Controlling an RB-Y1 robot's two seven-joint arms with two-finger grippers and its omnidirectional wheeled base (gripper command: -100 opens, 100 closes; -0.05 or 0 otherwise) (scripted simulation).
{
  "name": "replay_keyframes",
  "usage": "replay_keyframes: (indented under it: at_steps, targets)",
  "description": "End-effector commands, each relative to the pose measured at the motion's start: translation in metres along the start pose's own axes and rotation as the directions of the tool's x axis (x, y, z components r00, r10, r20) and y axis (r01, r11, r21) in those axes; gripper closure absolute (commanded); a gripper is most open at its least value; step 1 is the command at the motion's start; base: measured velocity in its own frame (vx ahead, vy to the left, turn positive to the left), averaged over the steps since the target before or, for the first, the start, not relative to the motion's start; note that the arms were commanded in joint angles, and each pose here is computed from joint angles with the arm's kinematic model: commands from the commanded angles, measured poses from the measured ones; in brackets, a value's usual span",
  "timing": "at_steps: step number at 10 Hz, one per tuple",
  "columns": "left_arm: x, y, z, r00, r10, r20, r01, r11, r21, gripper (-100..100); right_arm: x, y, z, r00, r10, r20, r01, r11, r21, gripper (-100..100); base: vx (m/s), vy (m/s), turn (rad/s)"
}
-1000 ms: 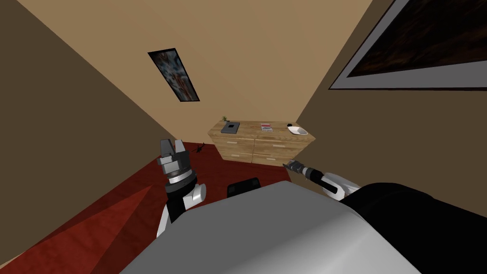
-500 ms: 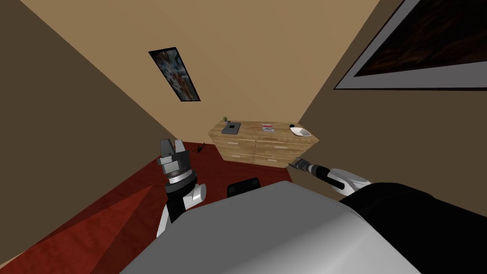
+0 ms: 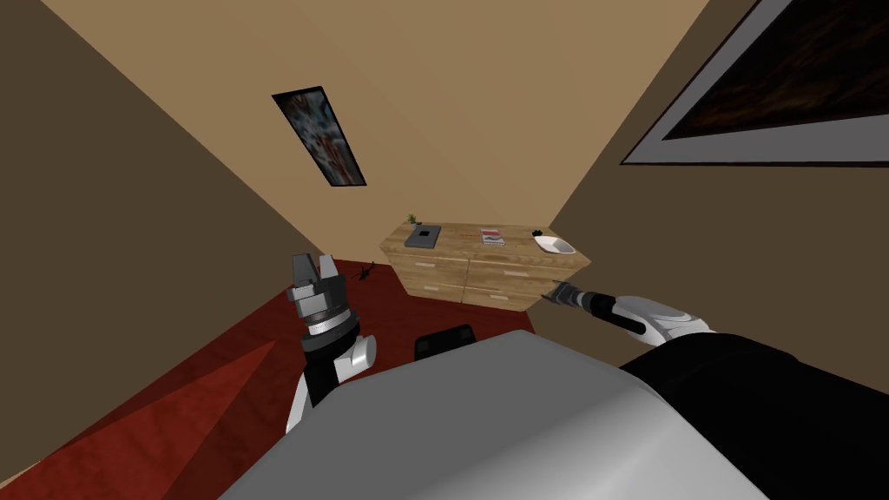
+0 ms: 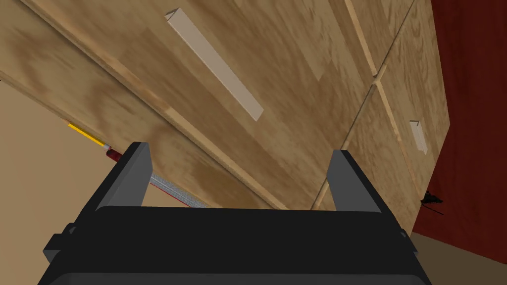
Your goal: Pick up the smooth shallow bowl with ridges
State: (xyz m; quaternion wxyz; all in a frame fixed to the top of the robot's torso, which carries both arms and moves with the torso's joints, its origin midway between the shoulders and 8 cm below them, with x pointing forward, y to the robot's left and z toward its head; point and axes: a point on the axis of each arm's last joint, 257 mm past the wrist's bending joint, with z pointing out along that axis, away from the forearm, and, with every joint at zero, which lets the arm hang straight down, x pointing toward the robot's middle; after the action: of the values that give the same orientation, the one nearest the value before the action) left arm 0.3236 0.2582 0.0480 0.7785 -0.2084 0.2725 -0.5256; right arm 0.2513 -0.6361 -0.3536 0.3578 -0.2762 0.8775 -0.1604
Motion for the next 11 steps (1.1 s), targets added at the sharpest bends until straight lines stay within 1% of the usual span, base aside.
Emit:
replay_keyframes:
  at_steps: [1,2,4,5,7,8,10,11]
  targets:
    - [0.0,0.0,0.0,1.0,0.0,0.0,0.0,1.0,0.0,0,0.006,-0.028,-0.007,0.995,-0.092,-0.044,0.093,0.995,0.025,-100,0.075,-0.031,0.026]
    - [0.0,0.0,0.0,1.0,0.0,0.0,0.0,1.0,0.0,0,0.005,-0.03,-0.008,0.994,-0.097,-0.046,0.098,0.995,0.026,-100,0.08,-0.038,0.012]
    - [0.0,0.0,0.0,1.0,0.0,0.0,0.0,1.0,0.0,0,0.012,-0.075,-0.018,0.966,-0.231,-0.117,0.238,0.969,0.058,-100,0.115,-0.062,0.024]
    - [0.0,0.0,0.0,1.0,0.0,0.0,0.0,1.0,0.0,0,0.011,-0.077,-0.018,0.965,-0.235,-0.118,0.243,0.968,0.059,-100,0.113,-0.061,0.015]
    - [0.0,0.0,0.0,1.0,0.0,0.0,0.0,1.0,0.0,0,0.012,-0.115,-0.028,0.922,-0.343,-0.181,0.361,0.929,0.076,-100,0.128,-0.059,0.014]
    - [0.0,0.0,0.0,1.0,0.0,0.0,0.0,1.0,0.0,0,0.012,-0.131,-0.033,0.898,-0.387,-0.208,0.41,0.909,0.08,-100,0.156,-0.086,0.013]
    - [0.0,0.0,0.0,1.0,0.0,0.0,0.0,1.0,0.0,0,0.013,-0.153,-0.04,0.855,-0.453,-0.252,0.485,0.871,0.077,-100,0.177,-0.135,0.009]
    - [0.0,0.0,0.0,1.0,0.0,0.0,0.0,1.0,0.0,0,0.019,-0.16,-0.044,0.823,-0.494,-0.281,0.529,0.847,0.061,-100,0.187,-0.151,-0.006]
